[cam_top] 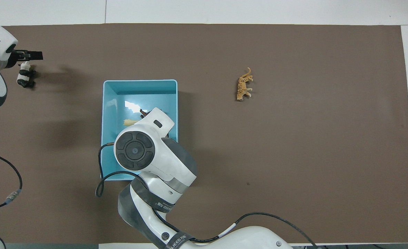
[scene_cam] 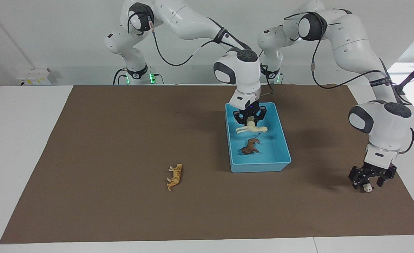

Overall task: Put all toys into storage box
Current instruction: 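Lower the cream horse into the box and open the right gripper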

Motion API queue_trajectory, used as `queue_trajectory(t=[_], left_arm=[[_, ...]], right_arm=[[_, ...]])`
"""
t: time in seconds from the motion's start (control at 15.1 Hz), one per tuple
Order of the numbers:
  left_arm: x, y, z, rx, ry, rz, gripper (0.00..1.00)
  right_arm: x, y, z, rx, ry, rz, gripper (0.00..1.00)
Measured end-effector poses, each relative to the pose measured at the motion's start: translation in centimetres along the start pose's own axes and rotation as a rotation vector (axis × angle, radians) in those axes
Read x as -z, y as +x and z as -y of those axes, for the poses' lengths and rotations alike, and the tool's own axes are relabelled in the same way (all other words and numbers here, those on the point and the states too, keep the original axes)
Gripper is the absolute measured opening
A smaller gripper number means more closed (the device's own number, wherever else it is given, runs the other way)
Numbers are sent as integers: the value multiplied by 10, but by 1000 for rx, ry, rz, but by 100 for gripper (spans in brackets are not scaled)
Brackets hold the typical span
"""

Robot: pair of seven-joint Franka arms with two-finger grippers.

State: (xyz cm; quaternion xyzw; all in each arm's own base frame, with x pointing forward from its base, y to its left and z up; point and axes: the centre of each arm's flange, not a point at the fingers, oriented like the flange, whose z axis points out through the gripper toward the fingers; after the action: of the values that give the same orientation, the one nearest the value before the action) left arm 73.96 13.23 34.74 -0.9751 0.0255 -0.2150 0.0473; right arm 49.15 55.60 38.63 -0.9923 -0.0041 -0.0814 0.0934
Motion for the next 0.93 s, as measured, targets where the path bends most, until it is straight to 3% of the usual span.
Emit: queue_trajectory(t=[0.26,0.33,0.6,0.93], left_arm=[[-21,-7,36,45,25,-37,100],[-27,-10,38,49,27,-43,100],[-43,-17,39,61,25,-48,100],[-57,-29,34,62,17,-30,96]], right_arm=[[30,8,-2,-92,-62,44,95],[43,17,-9,-119,-83,46,100],[84,96,-93,-171,-157,-4,100],[78,180,-245,-181,-210,7,100]])
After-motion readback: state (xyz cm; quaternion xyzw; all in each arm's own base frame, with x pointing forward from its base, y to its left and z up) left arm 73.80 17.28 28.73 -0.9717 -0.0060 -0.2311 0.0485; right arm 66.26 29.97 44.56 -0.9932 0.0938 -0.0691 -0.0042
